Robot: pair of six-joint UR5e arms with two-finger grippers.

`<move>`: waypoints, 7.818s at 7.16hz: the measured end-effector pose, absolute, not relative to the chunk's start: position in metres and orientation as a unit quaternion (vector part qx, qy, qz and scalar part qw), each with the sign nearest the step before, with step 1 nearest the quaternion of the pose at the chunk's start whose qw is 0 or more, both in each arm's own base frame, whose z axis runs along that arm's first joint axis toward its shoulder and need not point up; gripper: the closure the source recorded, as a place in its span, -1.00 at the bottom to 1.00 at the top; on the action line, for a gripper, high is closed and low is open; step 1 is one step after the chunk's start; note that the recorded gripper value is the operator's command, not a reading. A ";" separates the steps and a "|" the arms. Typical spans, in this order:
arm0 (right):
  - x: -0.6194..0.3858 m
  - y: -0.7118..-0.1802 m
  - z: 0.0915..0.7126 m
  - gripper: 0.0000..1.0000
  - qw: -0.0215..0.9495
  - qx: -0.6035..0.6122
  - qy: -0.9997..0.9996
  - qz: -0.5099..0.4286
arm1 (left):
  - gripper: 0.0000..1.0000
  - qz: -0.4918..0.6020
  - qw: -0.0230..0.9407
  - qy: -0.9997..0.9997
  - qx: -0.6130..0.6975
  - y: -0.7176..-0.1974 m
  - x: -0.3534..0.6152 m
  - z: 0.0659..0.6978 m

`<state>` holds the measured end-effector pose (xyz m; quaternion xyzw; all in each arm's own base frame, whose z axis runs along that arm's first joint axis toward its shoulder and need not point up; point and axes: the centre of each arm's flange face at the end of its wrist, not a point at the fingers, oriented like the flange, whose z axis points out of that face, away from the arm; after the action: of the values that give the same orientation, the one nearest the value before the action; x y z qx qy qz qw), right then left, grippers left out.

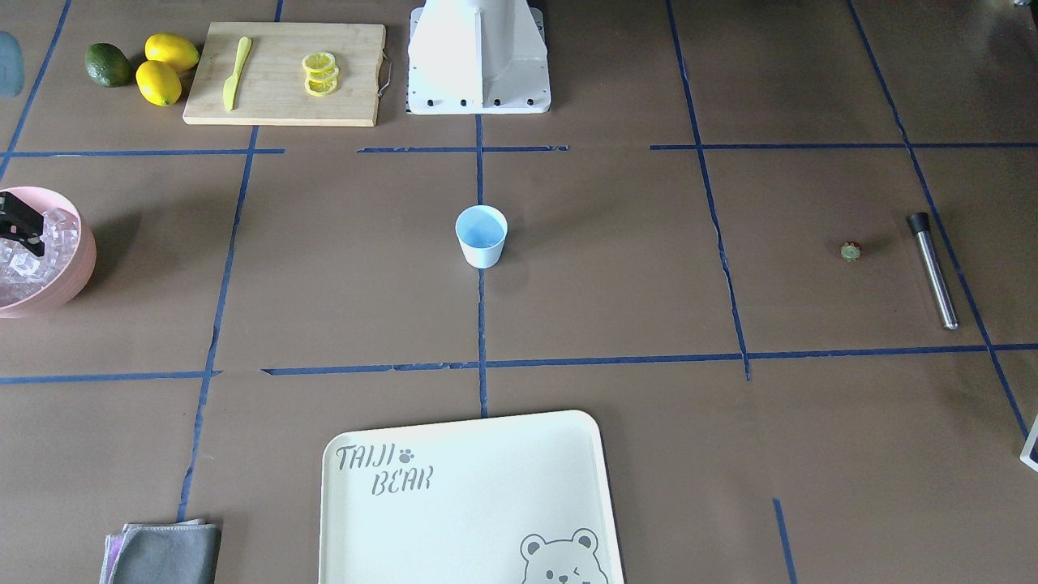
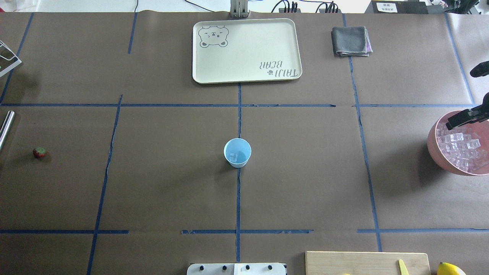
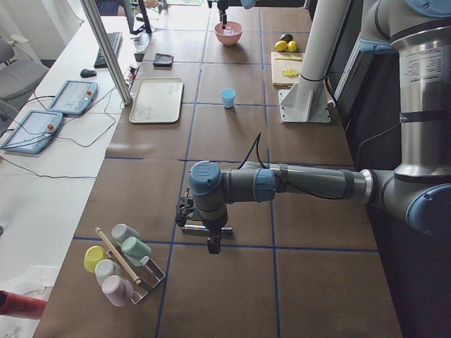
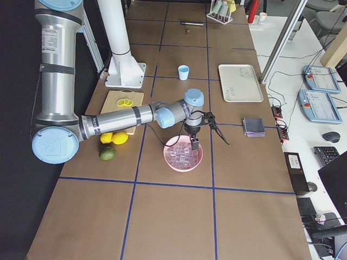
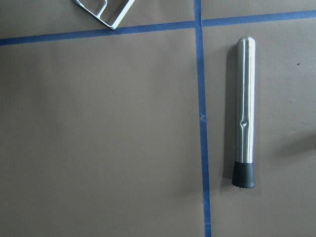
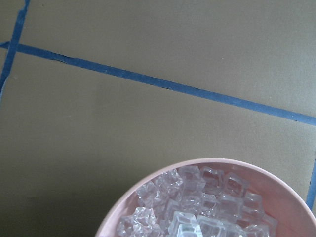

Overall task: Mash ice and strawberries in cup
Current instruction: 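Grasp another ice cube from the bowl with the right gripper, then carry the ice cube with the right gripper above the blue cup, then release the cube into the cup and return the right gripper to the bowl, then grasp a third ice cube from the bowl with the right gripper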

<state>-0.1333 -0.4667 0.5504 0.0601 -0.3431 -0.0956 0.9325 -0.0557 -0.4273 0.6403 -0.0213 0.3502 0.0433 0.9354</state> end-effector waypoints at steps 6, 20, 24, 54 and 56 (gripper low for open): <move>-0.162 -0.459 0.574 -0.42 0.934 0.034 -0.334 -0.119 | -1.00 0.044 0.935 0.350 -0.020 -0.428 -0.055 0.639; -0.180 -0.516 0.345 0.94 0.932 0.046 -0.357 -0.043 | -1.00 0.046 0.935 0.350 -0.015 -0.428 -0.055 0.635; -0.335 -0.489 0.190 0.94 0.915 0.027 -0.398 0.061 | -1.00 0.049 0.935 0.350 -0.007 -0.429 -0.055 0.626; -0.087 -0.437 0.585 -0.96 0.942 0.055 -0.319 -0.091 | -1.00 0.039 0.911 0.410 -0.020 -0.418 -0.046 0.631; -0.111 -0.433 0.603 -0.92 0.946 0.036 -0.307 -0.099 | -1.00 0.040 0.911 0.410 -0.019 -0.418 -0.046 0.630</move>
<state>-0.1110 -0.4331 0.6025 0.0356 -0.3068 -0.0987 0.9460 -0.0460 -0.4182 0.6305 -0.0187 0.4104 0.0401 0.9108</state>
